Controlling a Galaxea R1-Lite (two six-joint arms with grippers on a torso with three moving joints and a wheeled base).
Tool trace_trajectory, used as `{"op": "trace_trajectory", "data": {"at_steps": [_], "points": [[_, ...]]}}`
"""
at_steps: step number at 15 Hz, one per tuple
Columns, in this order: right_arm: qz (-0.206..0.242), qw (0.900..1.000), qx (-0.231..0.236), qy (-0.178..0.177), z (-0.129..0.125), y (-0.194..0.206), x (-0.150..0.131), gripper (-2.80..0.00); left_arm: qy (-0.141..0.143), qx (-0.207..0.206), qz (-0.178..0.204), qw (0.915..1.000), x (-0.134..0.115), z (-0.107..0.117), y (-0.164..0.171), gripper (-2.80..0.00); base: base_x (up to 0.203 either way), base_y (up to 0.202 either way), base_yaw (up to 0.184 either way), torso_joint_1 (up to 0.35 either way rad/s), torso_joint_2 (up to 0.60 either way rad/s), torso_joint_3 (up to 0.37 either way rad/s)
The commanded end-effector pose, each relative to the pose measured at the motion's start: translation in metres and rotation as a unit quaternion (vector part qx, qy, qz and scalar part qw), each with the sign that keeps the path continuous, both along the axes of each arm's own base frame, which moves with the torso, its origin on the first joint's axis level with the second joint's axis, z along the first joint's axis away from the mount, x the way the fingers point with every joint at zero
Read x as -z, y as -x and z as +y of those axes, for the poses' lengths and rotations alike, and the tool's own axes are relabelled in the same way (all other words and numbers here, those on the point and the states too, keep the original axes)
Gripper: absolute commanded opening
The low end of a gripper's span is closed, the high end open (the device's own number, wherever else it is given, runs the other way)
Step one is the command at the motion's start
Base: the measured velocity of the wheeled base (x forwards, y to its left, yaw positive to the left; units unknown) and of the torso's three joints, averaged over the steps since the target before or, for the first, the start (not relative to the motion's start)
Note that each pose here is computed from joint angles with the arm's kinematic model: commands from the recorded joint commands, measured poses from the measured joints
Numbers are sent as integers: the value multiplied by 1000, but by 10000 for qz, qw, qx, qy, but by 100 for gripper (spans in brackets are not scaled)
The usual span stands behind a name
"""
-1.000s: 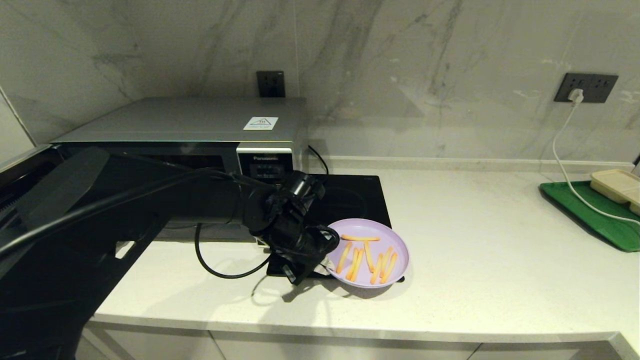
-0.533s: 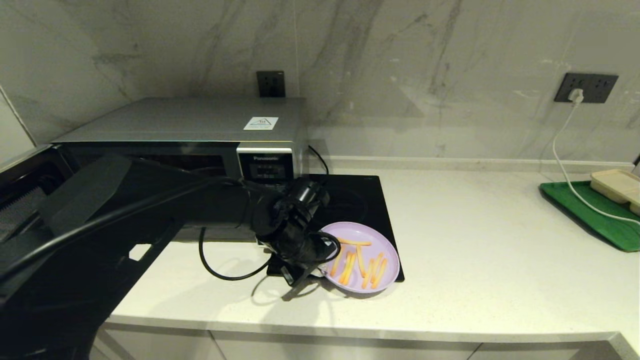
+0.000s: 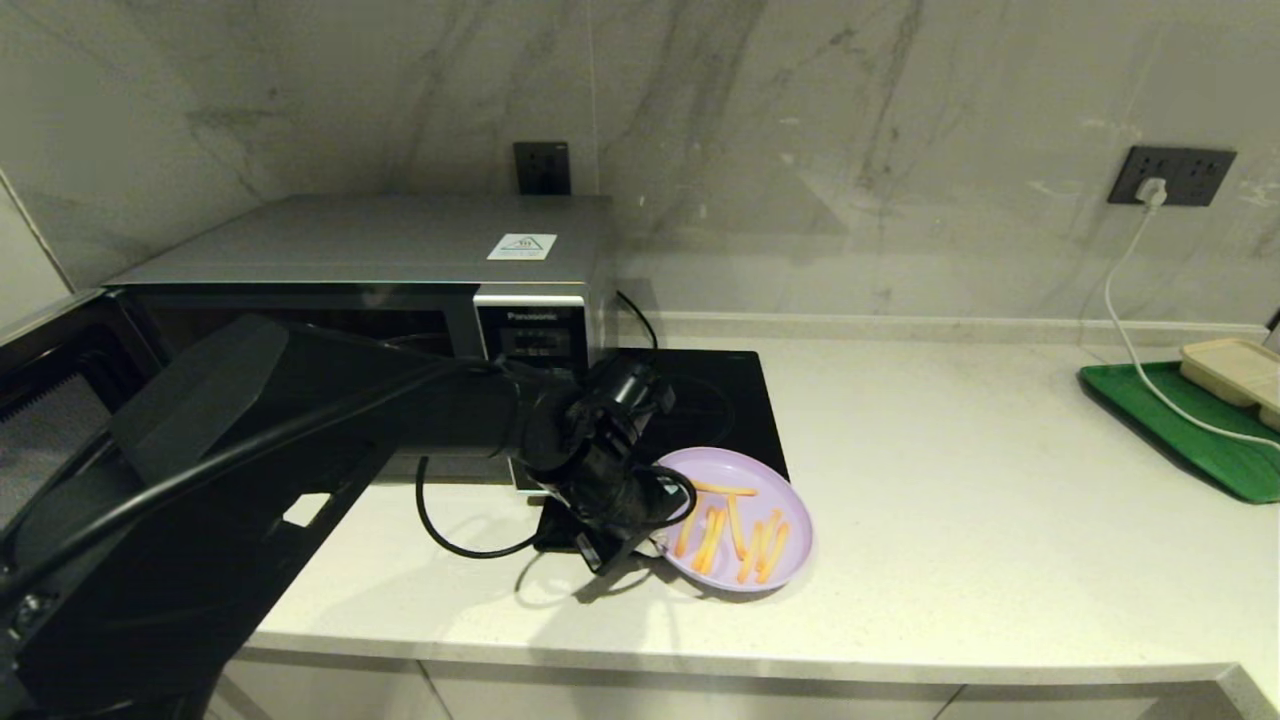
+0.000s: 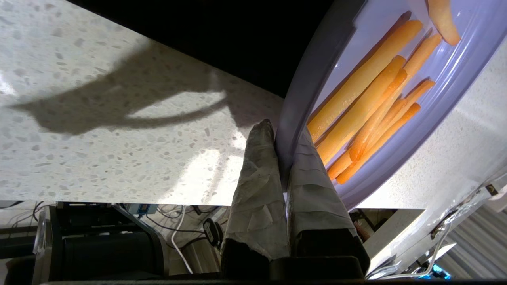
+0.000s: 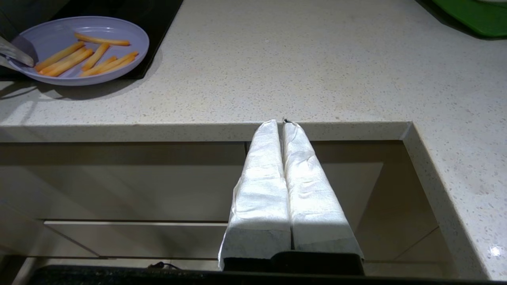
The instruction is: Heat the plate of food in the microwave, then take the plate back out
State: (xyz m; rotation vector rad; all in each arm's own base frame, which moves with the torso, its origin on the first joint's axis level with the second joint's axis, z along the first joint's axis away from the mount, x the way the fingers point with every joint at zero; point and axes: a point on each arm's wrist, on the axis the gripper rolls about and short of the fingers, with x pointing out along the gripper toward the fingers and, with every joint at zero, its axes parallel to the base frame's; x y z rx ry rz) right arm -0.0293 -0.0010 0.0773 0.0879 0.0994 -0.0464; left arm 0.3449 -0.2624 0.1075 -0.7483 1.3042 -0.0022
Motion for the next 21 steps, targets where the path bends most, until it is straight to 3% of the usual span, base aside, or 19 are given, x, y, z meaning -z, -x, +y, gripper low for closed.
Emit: {"op": "trace_trajectory", "data": {"at_steps": [1,3,4,11,18,19,21], "points": [[7,10000,-2,-1,0,0,0,-280,5,-7,27,10000,1,-1,0,-280,0,0,0,0,0,0],[7,10000,-1,-1,0,0,0,-280,-70,48,104,9999,2,-3,1,-280,0,0,0,0,0,0],[7,10000,1,-1,0,0,0,-280,-139,133,130,9997,4,-4,2,0,0,0,0,0,0,0],[7,10000,-2,-1,0,0,0,-280,-153,65,102,9998,0,-1,1,0,0,0,0,0,0,0],[7,10000,-2,-1,0,0,0,-280,-185,-119,93,9997,-33,20,19,0,0,0,0,0,0,0],[7,10000,-2,-1,0,0,0,-280,-161,-153,97,9997,-37,22,23,-280,0,0,0,0,0,0],[7,10000,0,-1,0,0,0,-280,-96,-210,88,9997,-46,27,31,-280,0,0,0,0,0,0]]}}
